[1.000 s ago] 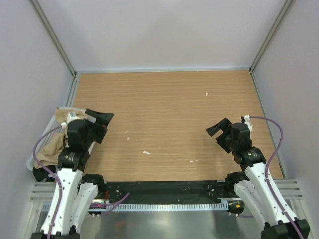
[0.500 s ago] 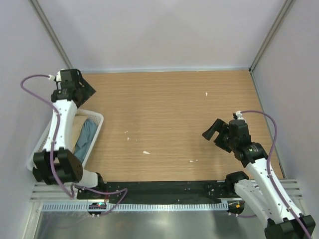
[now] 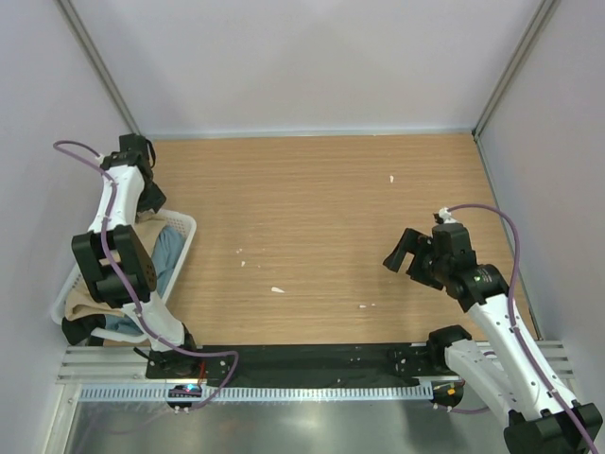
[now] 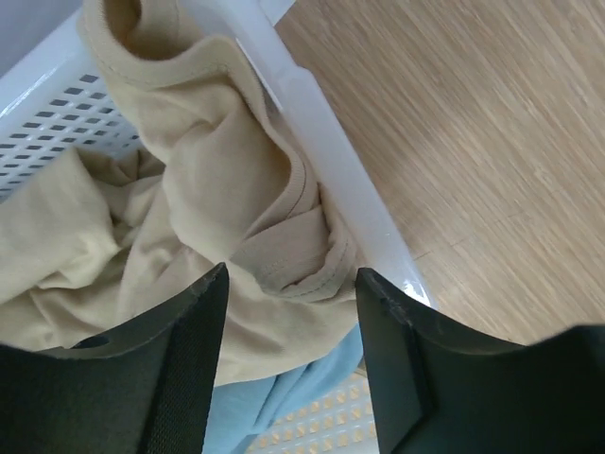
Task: Fold and stack the t-shirts
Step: Grab the tshirt from the pile
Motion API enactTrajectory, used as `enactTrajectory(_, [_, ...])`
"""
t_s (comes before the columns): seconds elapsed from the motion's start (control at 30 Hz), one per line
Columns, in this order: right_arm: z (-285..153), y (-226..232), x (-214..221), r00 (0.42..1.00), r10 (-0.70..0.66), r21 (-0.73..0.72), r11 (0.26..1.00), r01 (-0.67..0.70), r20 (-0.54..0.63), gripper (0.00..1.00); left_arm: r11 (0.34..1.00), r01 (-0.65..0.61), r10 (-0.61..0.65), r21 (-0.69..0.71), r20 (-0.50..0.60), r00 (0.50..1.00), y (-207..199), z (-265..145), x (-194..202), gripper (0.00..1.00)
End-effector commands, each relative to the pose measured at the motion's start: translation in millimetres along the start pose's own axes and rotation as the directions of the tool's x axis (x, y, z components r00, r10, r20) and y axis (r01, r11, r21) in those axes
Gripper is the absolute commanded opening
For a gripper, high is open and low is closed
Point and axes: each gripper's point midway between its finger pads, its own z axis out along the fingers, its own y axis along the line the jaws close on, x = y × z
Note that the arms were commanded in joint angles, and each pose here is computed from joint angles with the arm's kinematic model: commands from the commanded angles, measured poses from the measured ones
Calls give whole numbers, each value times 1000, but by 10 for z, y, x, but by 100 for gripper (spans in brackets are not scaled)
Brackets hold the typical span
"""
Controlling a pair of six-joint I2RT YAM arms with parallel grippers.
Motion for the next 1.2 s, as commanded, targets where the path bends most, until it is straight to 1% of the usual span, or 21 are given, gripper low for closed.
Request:
enactTrajectory(0.0, [-87,105,-81,999,-42,-37,998,43,22,97,999,-8,10,-49,40,999,105,-64,-132,57])
enactTrajectory(0.07, [-77,98,-81,999,-41,-33,999,41,21,97,998,1,2,-56,50,999,131,-59,-124,47])
enactTrajectory(0.1, [-68,96,-79,999,-43,-32,999,44,20,97,998,1,2,-59,52,999,135,-54,-115,32])
enactTrajectory(0.17, [-59,103,-86,999,-43,-35,998,44,22,97,998,-1,4,-66,45,999,141,-11,-100,17])
enactTrajectory(0.23, [-51,102,-85,999,-43,-33,998,44,19,97,997,-13,16,-72,40,999,134,3,-110,15])
enactTrajectory(0.3, [-43,93,-77,999,-41,-28,999,41,14,97,996,-21,24,-83,33,999,141,25,-119,0])
enactTrajectory(0.37, [-37,81,-65,999,-39,-21,999,39,7,97,998,-4,7,-59,46,999,108,-98,-212,0])
enactTrajectory(0.43, [-19,71,-49,999,-33,-14,999,33,-3,95,999,37,-40,24,151,988,-7,-506,-466,0])
enactTrajectory(0.47, [-12,73,-41,1000,-30,-11,999,30,-7,92,992,70,-89,108,186,978,-126,-728,-560,0])
enactTrajectory(0.5, [-1,64,-37,1000,-19,0,1000,19,-11,91,971,97,-155,219,269,951,-199,-1165,-768,0])
enactTrajectory(0.53, [2,76,-37,1000,-21,4,1000,21,-16,91,946,75,-176,316,305,936,-390,-1487,-794,0])
enactTrajectory(0.63, [-1,65,-121,1000,-24,51,998,24,-6,90,798,66,-362,599,388,848,-612,-2579,-1030,0])
enactTrajectory(0.7, [-2,70,-146,999,-38,63,997,39,-18,91,605,1,-478,796,363,800,-779,-3415,-1123,0])
enactTrajectory(0.73, [-41,118,-220,998,-65,54,996,65,-7,91,522,-32,-536,852,357,765,-725,-3795,-1184,0])
enactTrajectory(0.77, [-56,144,-250,997,-78,49,996,78,-6,92,445,-68,-559,893,336,758,-731,-4102,-1162,0])
enactTrajectory(0.8, [-48,156,-267,996,-91,53,994,92,-14,92,328,-114,-603,938,301,739,-637,-4582,-1163,0])
enactTrajectory(0.87, [-80,180,-319,993,-113,57,992,114,-17,94,197,-191,-636,962,273,721,-570,-5102,-1136,0])
enactTrajectory(0.9, [-69,185,-321,993,-118,59,991,120,-28,95,90,-224,-653,970,228,722,-453,-5457,-1077,0])
enactTrajectory(0.93, [-80,200,-343,992,-123,58,991,124,-27,95,-1,-261,-623,965,204,755,-447,-5664,-967,0])
enactTrajectory(1.03, [-78,212,-344,992,-119,58,991,121,-34,95,-170,-305,-630,937,135,765,-173,-6160,-829,0])
enactTrajectory(1.17, [-85,344,-240,995,-63,-10,998,62,-78,95,-300,-374,-628,877,114,770,229,-6592,-565,0])
